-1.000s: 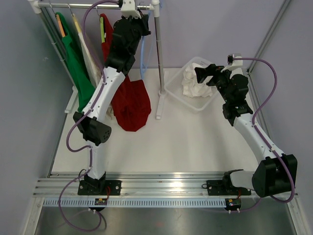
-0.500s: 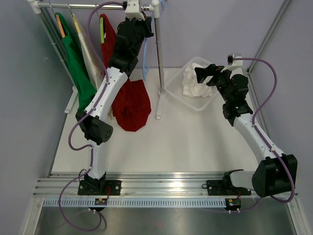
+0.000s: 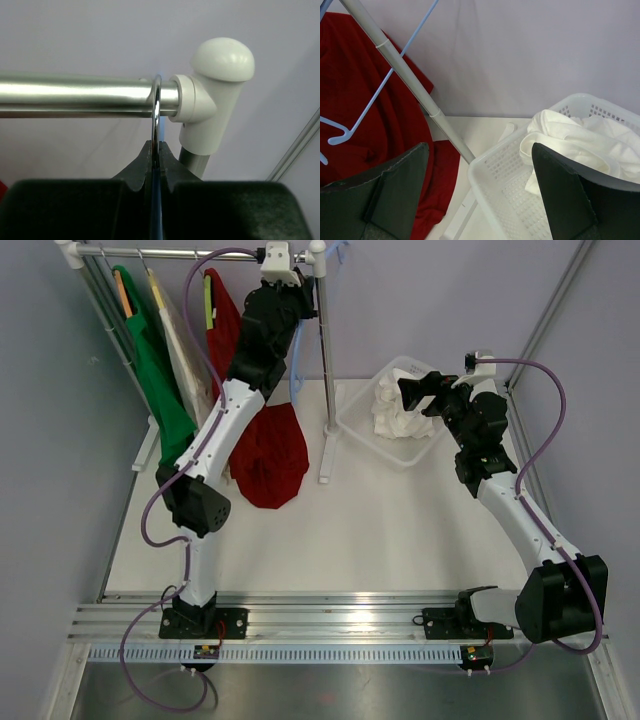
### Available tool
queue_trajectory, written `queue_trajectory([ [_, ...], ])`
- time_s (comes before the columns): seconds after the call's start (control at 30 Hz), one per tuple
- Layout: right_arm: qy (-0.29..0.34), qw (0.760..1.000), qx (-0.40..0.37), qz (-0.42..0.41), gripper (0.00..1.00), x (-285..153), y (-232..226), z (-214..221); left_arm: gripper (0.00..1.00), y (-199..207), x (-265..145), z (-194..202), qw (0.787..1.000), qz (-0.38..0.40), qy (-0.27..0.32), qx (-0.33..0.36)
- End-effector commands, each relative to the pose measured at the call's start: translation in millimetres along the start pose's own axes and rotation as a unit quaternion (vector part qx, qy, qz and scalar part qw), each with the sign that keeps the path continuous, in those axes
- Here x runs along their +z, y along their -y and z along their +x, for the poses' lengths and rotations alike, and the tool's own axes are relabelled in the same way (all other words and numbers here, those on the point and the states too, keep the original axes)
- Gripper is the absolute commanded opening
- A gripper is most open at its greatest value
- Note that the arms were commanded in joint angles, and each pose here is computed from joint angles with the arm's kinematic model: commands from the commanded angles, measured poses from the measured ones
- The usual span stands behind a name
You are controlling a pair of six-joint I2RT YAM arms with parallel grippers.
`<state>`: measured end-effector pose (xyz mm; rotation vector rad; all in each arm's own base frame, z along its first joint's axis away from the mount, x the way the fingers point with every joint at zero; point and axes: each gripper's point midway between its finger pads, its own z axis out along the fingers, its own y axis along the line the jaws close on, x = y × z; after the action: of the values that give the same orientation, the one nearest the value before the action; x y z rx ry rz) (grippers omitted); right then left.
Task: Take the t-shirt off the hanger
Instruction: Hang the hanger back to the clothesline with the left arm
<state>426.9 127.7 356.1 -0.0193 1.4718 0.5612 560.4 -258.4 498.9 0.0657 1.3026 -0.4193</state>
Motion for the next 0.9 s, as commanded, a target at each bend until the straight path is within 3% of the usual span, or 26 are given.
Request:
queue_trajectory([
  [0.0, 0.023, 1.000, -0.013, -0.015, 0.92, -6, -10, -18, 0.06, 10, -14, -48, 0.999, 0.014, 0.045, 0.000],
  [0.2, 0.023, 0.999, -0.013, -0.017, 0.92, -7, -10, -18, 0.21, 8, -22, -52, 0.999, 0.012, 0.047, 0.007],
  [0.37, 0.022, 1.000, -0.012, -0.019, 0.92, -6, -11, -17, 0.27, 7, -33, -70, 0.998, 0.010, 0.056, 0.010],
  [0.73, 0.018, 0.999, -0.006, -0.028, 0.92, -4, -14, -17, 0.82, -1, -77, -97, 0.997, -0.001, 0.069, 0.017],
  [0.87, 0.014, 0.999, -0.001, -0.033, 0.92, -3, -16, -15, 0.87, -19, -91, -100, 0.996, -0.047, 0.067, 0.019],
])
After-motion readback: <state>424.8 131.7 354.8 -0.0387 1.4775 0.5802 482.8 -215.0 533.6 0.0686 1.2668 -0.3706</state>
